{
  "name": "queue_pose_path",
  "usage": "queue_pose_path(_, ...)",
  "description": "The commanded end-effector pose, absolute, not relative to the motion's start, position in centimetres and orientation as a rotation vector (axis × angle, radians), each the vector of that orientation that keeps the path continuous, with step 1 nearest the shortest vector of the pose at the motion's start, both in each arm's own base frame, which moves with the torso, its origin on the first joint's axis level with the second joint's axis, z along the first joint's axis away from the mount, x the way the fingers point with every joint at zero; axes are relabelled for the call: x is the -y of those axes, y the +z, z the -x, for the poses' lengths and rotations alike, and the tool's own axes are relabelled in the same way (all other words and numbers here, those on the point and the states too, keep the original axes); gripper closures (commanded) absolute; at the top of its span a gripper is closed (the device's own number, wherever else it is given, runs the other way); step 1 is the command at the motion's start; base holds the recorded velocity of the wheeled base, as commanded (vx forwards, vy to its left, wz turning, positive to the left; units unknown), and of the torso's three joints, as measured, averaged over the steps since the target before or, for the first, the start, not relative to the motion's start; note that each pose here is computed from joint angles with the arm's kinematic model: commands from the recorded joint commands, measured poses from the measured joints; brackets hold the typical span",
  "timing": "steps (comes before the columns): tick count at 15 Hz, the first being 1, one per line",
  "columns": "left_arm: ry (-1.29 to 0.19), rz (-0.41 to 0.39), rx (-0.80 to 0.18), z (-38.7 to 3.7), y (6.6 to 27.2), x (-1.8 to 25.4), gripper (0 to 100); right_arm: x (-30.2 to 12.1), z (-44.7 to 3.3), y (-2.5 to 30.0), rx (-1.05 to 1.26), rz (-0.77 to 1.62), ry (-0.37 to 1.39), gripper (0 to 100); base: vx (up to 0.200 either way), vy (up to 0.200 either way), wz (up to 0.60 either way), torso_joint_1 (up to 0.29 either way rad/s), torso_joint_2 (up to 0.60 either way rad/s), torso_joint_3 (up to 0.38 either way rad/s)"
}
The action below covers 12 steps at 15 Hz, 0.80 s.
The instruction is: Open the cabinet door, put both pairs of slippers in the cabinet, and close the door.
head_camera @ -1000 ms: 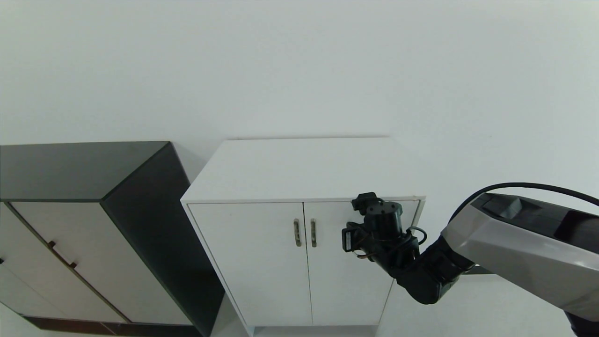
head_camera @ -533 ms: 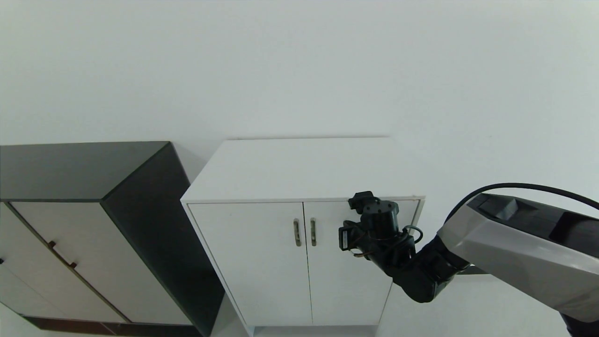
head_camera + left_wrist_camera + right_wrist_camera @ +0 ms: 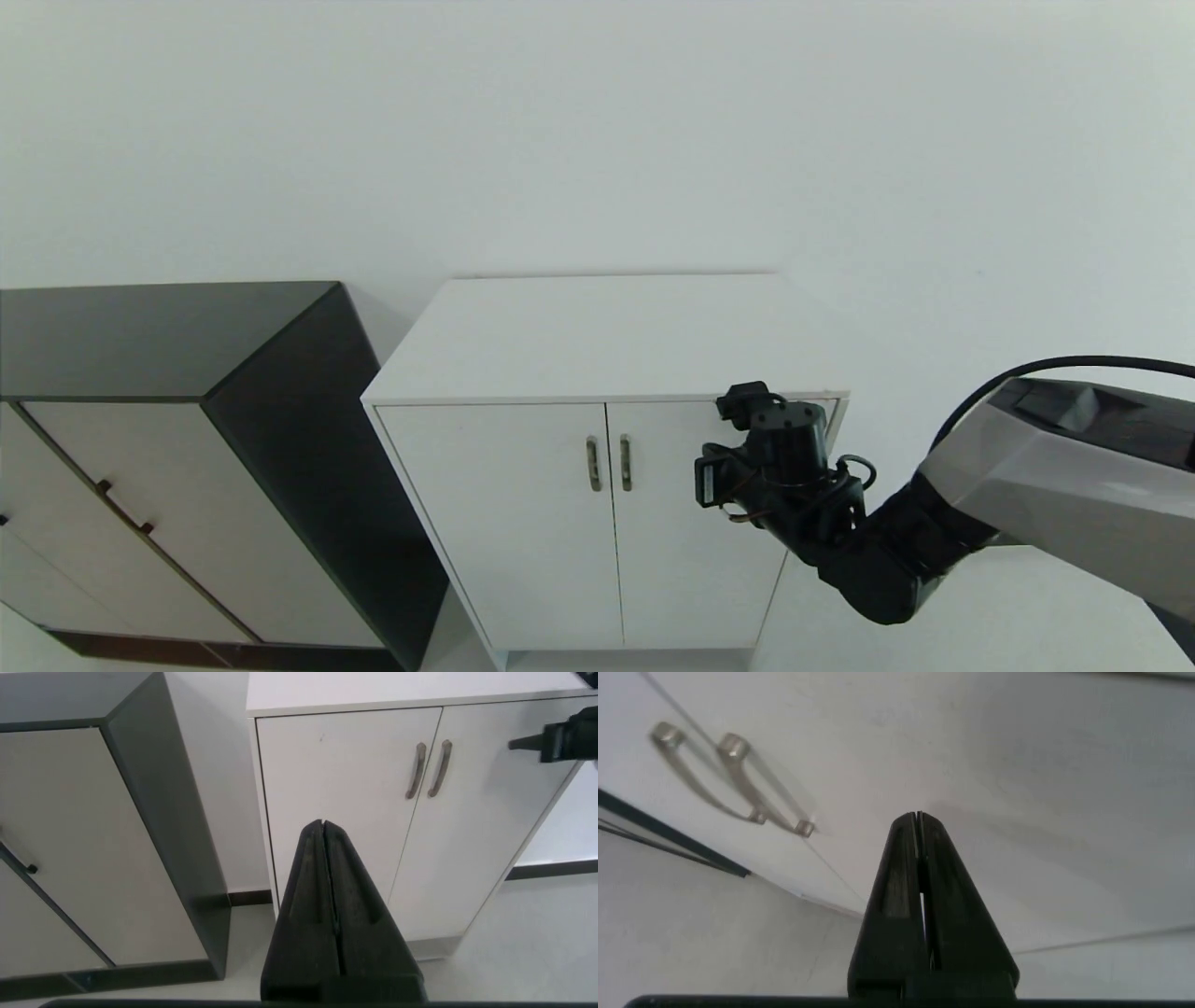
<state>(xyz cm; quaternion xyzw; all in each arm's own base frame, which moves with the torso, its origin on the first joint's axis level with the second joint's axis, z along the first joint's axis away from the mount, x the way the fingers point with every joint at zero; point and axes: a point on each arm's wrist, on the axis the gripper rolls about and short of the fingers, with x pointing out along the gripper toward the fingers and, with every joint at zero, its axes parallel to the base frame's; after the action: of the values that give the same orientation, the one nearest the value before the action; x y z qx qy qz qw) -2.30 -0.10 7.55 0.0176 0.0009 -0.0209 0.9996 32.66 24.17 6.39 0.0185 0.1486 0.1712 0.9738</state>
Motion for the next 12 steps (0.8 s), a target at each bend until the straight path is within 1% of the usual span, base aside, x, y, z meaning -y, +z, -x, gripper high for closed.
queue_pose_path(1, -0.041, -0.035, -0.002, 2.3, 7.5, 0.1, 100, -21.8, -29.2, 9.5, -0.284, -0.047, 0.349, 100, 0.0, 0.0, 0.0, 0.0, 0.0, 0.0)
queue_pose_path(3, -0.041, -0.035, -0.002, 2.3, 7.5, 0.1, 100, -19.5, -26.3, 11.1, -0.277, -0.05, 0.344, 100, 0.0, 0.0, 0.0, 0.0, 0.0, 0.0)
queue_pose_path(4, -0.041, -0.035, -0.004, 2.3, 7.5, 0.1, 100, -18.8, -25.6, 11.6, -0.272, -0.051, 0.337, 100, 0.0, 0.0, 0.0, 0.0, 0.0, 0.0)
queue_pose_path(5, -0.041, -0.037, -0.002, 2.3, 7.5, 0.1, 100, -17.1, -23.5, 12.8, -0.251, -0.056, 0.308, 100, 0.0, 0.0, 0.0, 0.0, 0.0, 0.0)
queue_pose_path(7, -0.043, -0.037, -0.002, 2.3, 7.5, 0.1, 100, -14.4, -21.0, 14.0, -0.228, -0.062, 0.27, 100, 0.0, 0.0, 0.0, 0.0, 0.0, 0.0)
queue_pose_path(11, -0.043, -0.037, -0.002, 2.3, 7.5, 0.1, 100, -8.4, -15.5, 14.3, -0.203, -0.032, 0.135, 100, 0.0, 0.0, 0.0, 0.0, 0.0, 0.0)
queue_pose_path(12, -0.043, -0.037, -0.002, 2.3, 7.5, 0.1, 100, -8.4, -15.5, 14.3, -0.203, -0.032, 0.135, 100, 0.0, 0.0, 0.0, 0.0, 0.0, 0.0)
